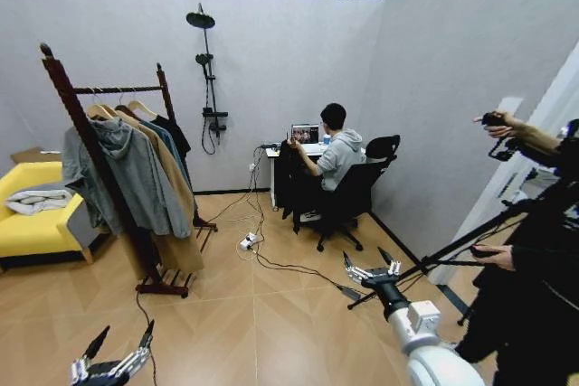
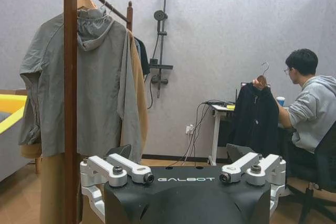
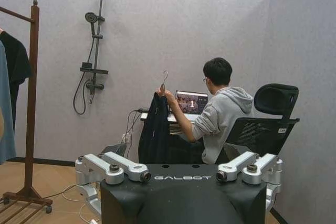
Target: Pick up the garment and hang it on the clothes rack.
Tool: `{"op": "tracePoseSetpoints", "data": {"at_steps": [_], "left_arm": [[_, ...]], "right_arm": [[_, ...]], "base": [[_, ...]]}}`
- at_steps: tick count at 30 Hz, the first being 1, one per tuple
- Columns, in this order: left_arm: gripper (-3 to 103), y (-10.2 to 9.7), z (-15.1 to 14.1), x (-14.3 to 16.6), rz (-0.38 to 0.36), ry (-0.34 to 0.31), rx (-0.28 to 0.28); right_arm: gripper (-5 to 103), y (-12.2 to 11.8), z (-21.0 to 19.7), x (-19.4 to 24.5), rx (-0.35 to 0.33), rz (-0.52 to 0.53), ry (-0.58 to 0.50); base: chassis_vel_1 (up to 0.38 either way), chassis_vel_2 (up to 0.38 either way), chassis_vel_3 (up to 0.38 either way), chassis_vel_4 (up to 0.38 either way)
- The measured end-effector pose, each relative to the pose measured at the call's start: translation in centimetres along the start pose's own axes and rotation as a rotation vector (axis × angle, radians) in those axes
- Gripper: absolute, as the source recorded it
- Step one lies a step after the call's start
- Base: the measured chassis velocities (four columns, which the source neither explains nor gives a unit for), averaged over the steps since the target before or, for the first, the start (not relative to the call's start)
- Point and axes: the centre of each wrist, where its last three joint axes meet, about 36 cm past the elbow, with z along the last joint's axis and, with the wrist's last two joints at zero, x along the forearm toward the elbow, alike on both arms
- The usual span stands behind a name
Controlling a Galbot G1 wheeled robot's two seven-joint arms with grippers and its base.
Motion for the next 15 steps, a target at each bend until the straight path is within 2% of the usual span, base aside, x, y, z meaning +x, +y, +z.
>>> {"op": "tracePoseSetpoints", "data": {"at_steps": [7,15], "left_arm": [[100,0.00,0.00,0.00,0.000,0.000,0.000],[100,0.00,0.00,0.00,0.000,0.000,0.000]], "right_arm": [[100,-0.24,0.17,0.11,0.032,-0.002,-0.006],[100,-0.21,0.42,0.11,0.026,-0.013,-0.001]], "base": [[0.000,0.000,0.000,0.000],[0.000,0.000,0.000,0.000]]}}
